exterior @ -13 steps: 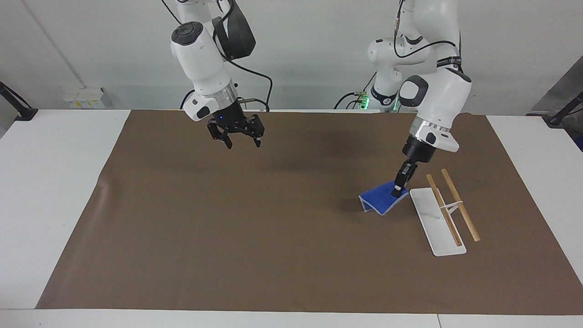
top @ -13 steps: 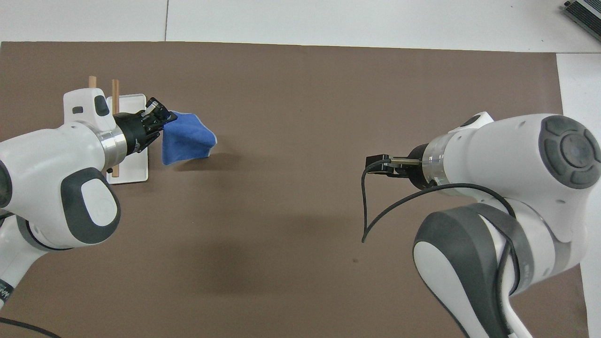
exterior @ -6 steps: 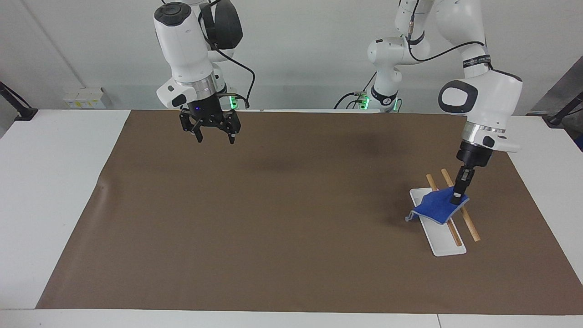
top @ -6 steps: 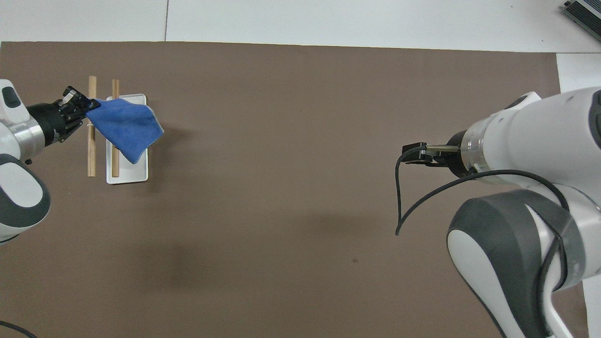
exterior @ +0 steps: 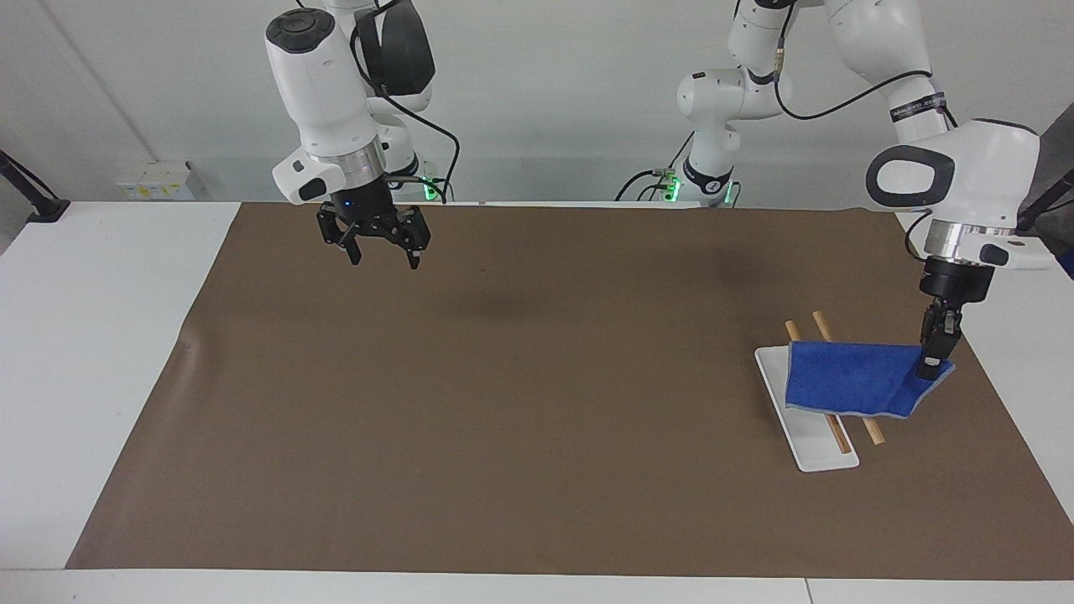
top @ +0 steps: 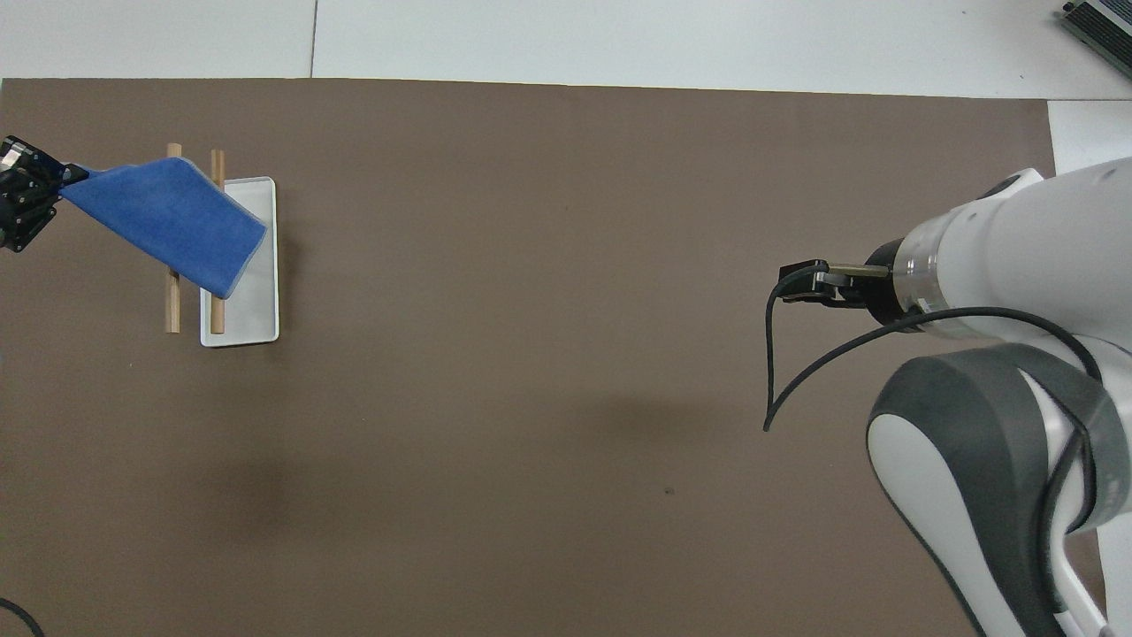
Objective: Right arm passes towel to left arm to hang
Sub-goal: 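Drape the towel over the string with the left gripper while the right withdraws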
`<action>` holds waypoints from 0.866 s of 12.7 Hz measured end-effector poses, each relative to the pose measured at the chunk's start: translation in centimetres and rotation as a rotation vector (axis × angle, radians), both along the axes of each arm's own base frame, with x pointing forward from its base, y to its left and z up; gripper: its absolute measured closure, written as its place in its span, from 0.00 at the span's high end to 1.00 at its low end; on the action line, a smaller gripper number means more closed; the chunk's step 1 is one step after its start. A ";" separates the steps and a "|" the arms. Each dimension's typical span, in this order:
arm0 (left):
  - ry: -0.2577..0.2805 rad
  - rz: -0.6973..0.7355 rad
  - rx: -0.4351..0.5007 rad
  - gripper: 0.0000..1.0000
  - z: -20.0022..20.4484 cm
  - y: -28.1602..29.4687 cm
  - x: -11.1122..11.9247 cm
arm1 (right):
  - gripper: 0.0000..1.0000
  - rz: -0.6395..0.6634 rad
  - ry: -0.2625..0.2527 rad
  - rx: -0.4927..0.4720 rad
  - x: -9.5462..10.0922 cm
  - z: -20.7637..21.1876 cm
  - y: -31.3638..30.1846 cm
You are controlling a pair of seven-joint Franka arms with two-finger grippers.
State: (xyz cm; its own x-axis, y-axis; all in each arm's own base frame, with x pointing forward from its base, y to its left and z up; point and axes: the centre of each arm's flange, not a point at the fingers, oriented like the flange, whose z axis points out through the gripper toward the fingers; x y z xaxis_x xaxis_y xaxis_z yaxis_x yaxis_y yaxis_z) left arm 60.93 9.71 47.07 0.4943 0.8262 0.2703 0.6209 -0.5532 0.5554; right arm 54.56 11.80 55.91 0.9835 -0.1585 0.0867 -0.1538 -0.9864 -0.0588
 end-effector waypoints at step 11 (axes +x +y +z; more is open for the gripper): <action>0.142 -0.040 -0.004 0.02 -6.5 -0.3 -4.5 | 1.00 -0.026 0.014 -0.027 0.6 3.5 -6.8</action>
